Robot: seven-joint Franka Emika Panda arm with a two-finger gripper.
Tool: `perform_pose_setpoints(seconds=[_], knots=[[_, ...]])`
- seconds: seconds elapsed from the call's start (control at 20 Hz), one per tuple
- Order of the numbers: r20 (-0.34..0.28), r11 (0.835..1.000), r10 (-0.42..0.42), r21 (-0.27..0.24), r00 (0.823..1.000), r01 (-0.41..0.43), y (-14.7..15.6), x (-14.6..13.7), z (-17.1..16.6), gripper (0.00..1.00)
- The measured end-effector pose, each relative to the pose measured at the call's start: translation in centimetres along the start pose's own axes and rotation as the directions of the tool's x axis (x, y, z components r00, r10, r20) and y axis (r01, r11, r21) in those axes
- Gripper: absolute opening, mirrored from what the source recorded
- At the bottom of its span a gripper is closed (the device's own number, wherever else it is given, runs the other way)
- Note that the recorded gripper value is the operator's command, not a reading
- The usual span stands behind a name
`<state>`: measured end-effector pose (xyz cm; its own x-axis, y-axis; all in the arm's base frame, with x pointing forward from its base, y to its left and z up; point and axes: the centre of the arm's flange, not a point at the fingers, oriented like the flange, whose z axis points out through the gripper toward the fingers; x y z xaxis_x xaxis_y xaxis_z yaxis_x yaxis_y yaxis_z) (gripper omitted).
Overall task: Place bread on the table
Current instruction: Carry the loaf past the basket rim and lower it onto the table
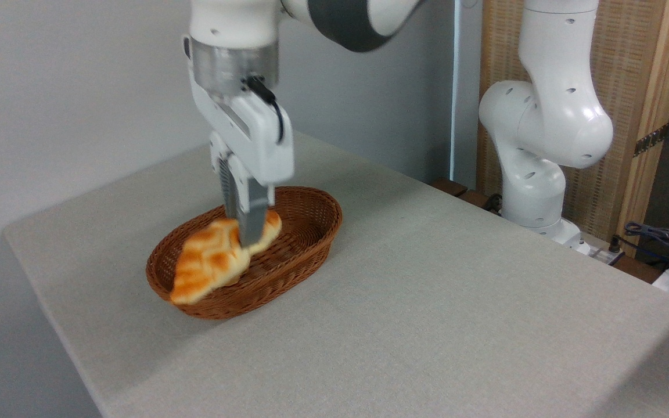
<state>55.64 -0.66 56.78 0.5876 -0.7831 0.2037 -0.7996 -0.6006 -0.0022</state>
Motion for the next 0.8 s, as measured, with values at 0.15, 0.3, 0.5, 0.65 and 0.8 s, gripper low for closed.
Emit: perform_pose_setpoints(seconds=[0.15,0.3,0.5,0.65,0.8], knots=[[0.054,0.999,-0.018,-0.047,0.998,0.021,-1.8,-1.8,4.0,0.27],[0.130,0.998,-0.011,-0.068,0.991,0.020,-3.1,-1.6,9.3,0.42],[0.164,0.997,-0.033,-0.060,0.986,0.043,-5.0,-2.6,12.8,1.00],[0.156,0.998,-0.039,-0.041,0.987,0.046,-5.6,-2.7,13.0,1.00],[0.152,0.998,-0.041,-0.034,0.988,0.047,-5.8,-2.7,12.7,1.00]])
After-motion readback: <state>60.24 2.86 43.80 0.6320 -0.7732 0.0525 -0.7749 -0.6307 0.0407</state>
